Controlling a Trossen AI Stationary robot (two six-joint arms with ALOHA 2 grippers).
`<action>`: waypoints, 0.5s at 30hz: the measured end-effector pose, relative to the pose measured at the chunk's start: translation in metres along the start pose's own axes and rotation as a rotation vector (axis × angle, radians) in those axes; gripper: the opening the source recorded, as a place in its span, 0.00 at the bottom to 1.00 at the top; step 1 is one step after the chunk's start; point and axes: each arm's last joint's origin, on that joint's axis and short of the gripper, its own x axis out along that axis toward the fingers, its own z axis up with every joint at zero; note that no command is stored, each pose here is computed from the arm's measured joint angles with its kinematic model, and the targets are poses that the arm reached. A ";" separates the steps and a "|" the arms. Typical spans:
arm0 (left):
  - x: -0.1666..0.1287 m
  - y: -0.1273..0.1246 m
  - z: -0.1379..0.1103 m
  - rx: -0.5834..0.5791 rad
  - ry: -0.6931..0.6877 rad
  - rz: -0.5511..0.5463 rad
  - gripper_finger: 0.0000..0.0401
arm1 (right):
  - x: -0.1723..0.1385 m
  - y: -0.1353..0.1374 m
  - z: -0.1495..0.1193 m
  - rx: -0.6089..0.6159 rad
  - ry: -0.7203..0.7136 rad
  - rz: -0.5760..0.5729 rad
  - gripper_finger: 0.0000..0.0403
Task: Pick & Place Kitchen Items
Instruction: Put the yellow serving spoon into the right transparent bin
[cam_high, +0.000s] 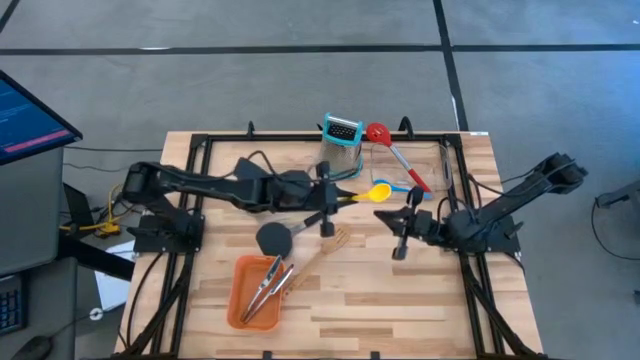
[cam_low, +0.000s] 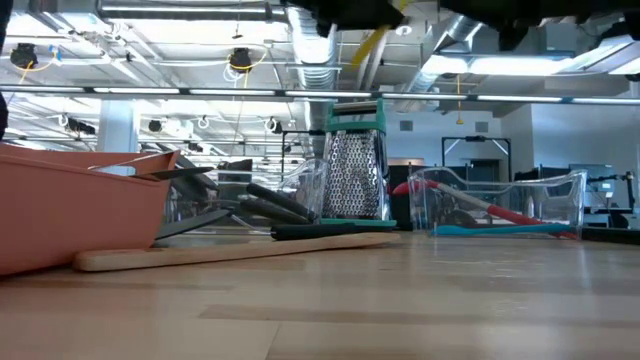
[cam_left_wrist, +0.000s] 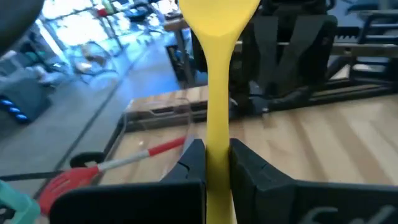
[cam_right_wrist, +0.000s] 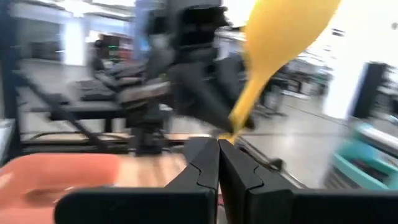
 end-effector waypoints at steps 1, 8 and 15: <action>0.004 -0.002 -0.001 0.011 -0.011 0.022 0.02 | 0.001 -0.001 -0.001 0.013 0.007 -0.028 0.00; 0.019 -0.011 -0.008 0.032 -0.037 0.123 0.02 | 0.005 -0.005 -0.003 0.166 0.011 -0.054 0.00; 0.021 -0.022 -0.007 0.034 -0.072 0.107 0.02 | 0.007 -0.008 -0.007 0.148 0.036 -0.073 0.02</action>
